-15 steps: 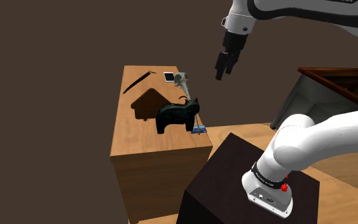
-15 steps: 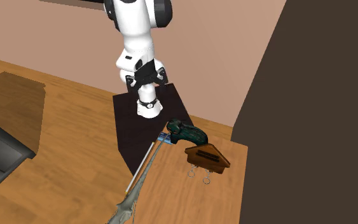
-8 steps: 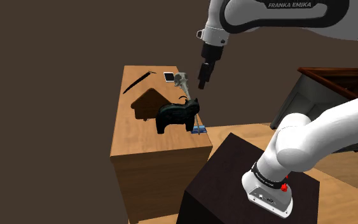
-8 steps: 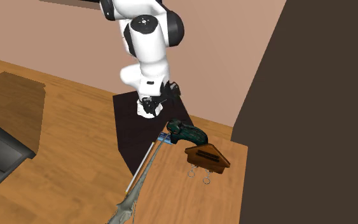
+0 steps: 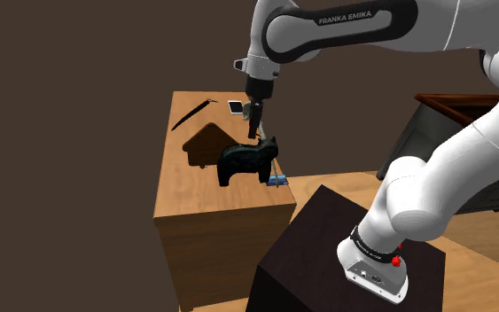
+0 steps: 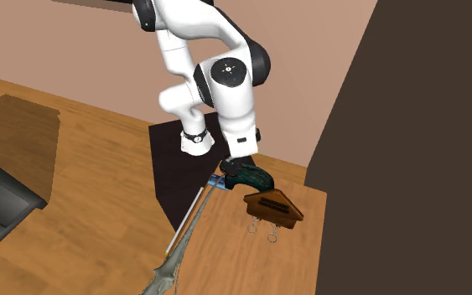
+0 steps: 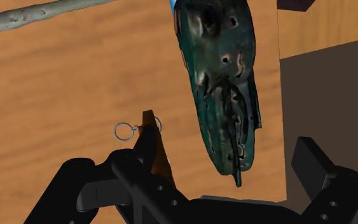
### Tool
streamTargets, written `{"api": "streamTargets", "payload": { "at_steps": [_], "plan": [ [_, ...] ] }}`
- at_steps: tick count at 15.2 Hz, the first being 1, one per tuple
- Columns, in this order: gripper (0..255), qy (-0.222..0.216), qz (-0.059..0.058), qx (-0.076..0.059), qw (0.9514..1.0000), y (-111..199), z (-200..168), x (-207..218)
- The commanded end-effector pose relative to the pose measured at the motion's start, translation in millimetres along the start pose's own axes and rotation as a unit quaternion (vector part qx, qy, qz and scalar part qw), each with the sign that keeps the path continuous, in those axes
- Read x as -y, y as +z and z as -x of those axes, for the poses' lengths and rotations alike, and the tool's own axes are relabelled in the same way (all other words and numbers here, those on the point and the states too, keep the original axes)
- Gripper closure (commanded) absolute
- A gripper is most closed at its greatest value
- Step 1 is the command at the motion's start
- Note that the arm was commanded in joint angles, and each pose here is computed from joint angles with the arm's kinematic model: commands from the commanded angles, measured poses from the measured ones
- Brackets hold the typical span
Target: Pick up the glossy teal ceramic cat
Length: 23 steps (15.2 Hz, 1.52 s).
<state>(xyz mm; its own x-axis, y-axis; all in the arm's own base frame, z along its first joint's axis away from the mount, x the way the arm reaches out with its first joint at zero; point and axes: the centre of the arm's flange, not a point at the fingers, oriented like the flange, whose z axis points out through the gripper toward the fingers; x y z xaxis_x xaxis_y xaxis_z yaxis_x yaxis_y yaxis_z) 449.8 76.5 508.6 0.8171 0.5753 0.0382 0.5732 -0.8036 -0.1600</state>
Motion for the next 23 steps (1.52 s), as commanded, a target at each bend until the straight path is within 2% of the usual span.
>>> {"api": "streamTargets", "payload": {
  "at_steps": [1,3,11,13,14,23],
  "plan": [
    [0,-0.044,-0.010,0.002,0.9990,15.0,-21.2,10.1],
    [0,-0.085,-0.019,0.004,0.9962,29.2,-41.1,19.1],
    [0,-0.085,-0.019,0.004,0.9962,68.6,-39.5,12.7],
    [0,-0.085,-0.019,0.004,0.9962,68.6,-39.5,12.7],
    [255,-0.085,-0.019,0.004,0.9962,68.5,-40.2,12.2],
    [255,-0.085,-0.019,0.004,0.9962,68.6,-39.5,12.7]
  ]
}}
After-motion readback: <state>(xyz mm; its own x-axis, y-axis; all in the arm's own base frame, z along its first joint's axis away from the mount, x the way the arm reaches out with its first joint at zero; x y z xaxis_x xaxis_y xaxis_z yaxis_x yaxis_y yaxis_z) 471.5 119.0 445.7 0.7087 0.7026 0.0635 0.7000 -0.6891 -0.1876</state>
